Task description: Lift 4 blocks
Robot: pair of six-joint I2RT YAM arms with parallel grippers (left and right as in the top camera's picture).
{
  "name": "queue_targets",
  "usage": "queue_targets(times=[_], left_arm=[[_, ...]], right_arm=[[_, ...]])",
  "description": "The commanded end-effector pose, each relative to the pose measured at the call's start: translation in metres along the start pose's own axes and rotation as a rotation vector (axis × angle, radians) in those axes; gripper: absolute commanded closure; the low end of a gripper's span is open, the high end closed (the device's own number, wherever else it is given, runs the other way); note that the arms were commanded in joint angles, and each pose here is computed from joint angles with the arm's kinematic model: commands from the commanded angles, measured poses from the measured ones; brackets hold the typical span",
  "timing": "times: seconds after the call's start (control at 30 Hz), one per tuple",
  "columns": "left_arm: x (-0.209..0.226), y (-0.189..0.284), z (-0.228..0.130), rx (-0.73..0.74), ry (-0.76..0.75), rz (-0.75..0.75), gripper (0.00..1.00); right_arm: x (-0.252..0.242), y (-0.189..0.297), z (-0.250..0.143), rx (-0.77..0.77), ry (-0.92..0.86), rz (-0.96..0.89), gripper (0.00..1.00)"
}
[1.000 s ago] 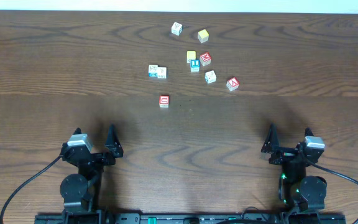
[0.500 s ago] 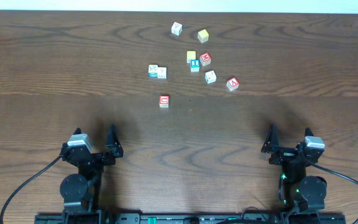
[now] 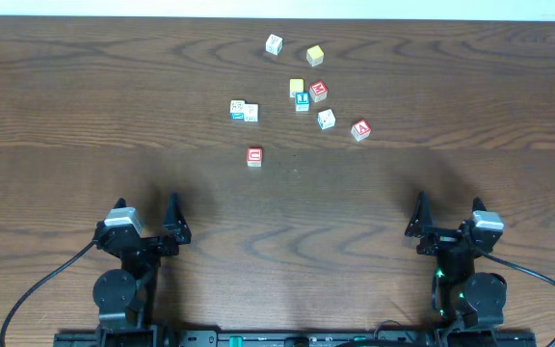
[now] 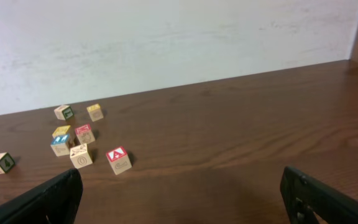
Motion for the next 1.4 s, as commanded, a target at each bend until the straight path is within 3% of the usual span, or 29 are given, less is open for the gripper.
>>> queue_targets(times=[0.0,0.2,0.4,0.5,0.63,0.93,1.17,1.37], left_arm=[[0.004,-0.002,-0.012,0.045,-0.007,0.011,0.02],[0.004,-0.002,-0.012,0.045,-0.007,0.011,0.02],[0.004,-0.002,-0.012,0.045,-0.007,0.011,0.02],[0.004,-0.002,-0.012,0.045,-0.007,0.011,0.02],[0.004,-0.002,-0.012,0.045,-0.007,0.011,0.02],[0.004,-0.002,-0.012,0.045,-0.007,0.011,0.02],[0.004,-0.002,-0.012,0.045,-0.007,0.011,0.02],[0.004,-0.002,-0.012,0.045,-0.007,0.011,0.02]], right_arm=[[-0.001,0.0,0.0,-0.002,0.009,-0.006,0.01],[0.002,0.0,0.002,-0.012,-0.061,0.035,0.01],[0.042,0.015,0.002,0.069,-0.149,0.63,0.01],[0.048,0.019,-0.001,0.143,-0.259,0.728,0.01],[0.056,0.028,-0.003,0.172,-0.219,0.887,0.01],[0.051,0.016,0.006,0.261,-0.165,0.752,0.01],[0.053,-0.031,0.061,0.433,0.073,0.644,0.01],[0.058,-0.098,0.118,0.695,0.101,0.546,0.01]])
Point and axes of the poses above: each gripper's point midway between its finger pads, its own y axis back along the fingers, its own x axis along the line the jaws close on, z = x × y, the point moved 10 cm from there along y, back along the fingers, and after that the axes turned 6 degrees about y, right-handed, at the moved point
